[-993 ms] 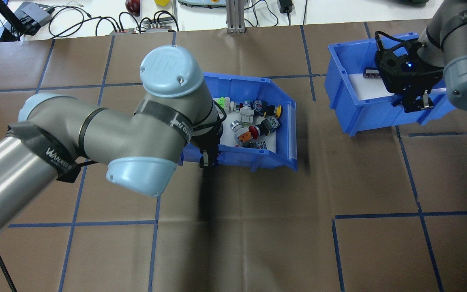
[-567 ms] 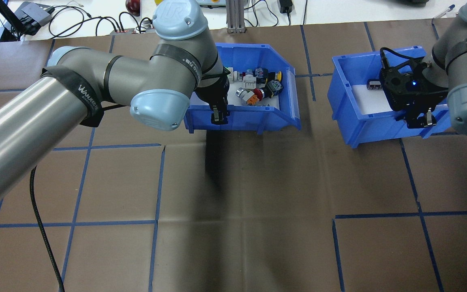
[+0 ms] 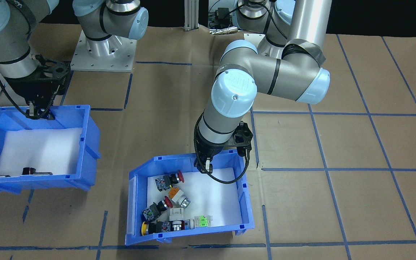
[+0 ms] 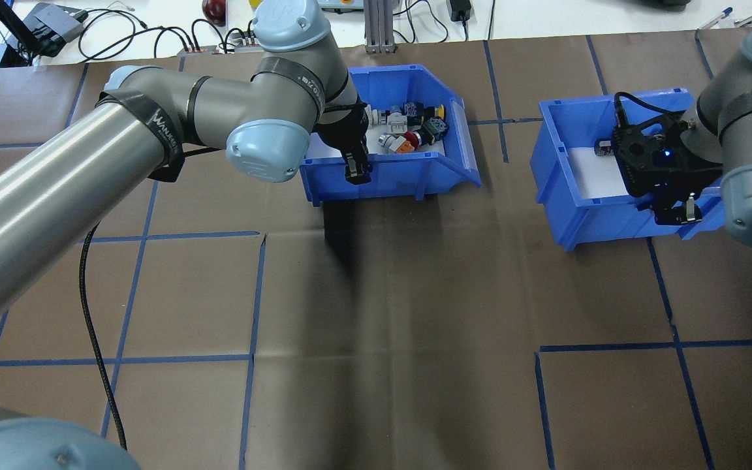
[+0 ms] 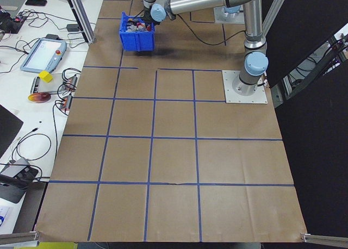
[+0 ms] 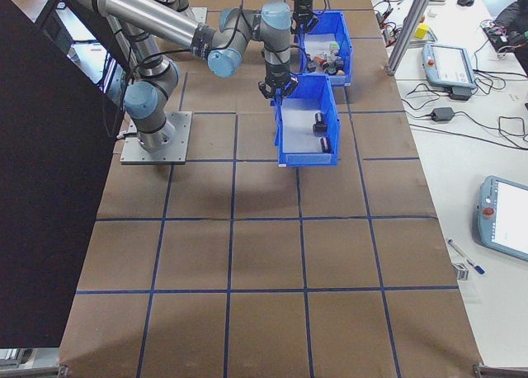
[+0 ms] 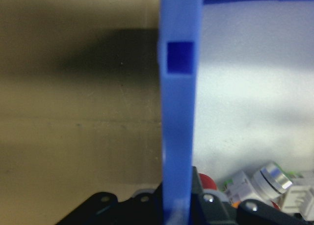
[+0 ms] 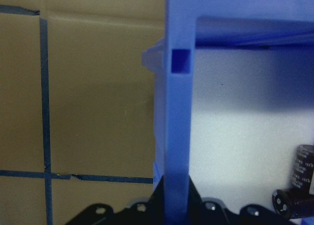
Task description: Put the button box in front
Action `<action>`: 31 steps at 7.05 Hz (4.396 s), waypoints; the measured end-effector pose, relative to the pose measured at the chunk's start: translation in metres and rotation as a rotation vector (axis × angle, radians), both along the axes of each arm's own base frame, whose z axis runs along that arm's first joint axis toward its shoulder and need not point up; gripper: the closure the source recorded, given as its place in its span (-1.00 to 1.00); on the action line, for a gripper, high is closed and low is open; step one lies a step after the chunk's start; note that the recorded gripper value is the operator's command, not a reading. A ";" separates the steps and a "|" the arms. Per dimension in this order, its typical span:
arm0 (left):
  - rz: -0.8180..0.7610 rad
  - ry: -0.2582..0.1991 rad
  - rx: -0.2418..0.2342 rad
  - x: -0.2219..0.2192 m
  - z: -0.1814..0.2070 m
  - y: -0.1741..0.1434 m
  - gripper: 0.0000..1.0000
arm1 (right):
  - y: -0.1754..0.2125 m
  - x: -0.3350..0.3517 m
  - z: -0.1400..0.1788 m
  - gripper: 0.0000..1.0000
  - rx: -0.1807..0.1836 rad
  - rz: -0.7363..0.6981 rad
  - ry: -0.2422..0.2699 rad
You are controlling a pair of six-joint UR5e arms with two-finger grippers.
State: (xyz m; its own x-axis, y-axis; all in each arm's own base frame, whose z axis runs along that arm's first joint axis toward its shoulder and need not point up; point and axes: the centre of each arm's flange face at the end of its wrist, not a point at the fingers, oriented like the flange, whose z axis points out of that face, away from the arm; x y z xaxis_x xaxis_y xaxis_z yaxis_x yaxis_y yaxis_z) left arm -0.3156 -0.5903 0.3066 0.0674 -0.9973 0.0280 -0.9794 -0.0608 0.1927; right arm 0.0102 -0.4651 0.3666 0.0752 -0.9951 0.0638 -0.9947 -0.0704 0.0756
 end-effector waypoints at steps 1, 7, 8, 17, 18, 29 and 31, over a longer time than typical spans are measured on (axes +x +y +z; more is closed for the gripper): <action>0.000 0.005 0.002 -0.003 -0.007 -0.009 0.98 | 0.003 0.001 -0.002 0.78 0.003 -0.012 -0.002; -0.092 0.023 0.008 -0.013 -0.029 -0.023 0.84 | 0.039 0.013 -0.006 0.78 0.005 -0.022 -0.004; -0.102 0.020 0.009 -0.014 -0.028 -0.020 0.82 | 0.050 0.016 -0.009 0.78 0.014 -0.028 -0.007; -0.250 -0.006 0.009 0.050 0.075 0.014 -0.97 | 0.127 0.086 -0.031 0.76 0.010 -0.022 -0.042; -0.411 -0.042 0.002 0.074 0.106 0.032 -0.97 | 0.135 0.105 -0.033 0.75 0.007 -0.032 -0.043; -1.657 -0.214 -0.140 0.173 0.210 0.110 -0.98 | 0.179 0.283 -0.045 0.74 -0.004 -0.036 -0.012; -1.657 -0.210 -0.133 0.173 0.207 0.111 -0.98 | 0.177 0.339 -0.062 0.74 -0.016 -0.031 0.021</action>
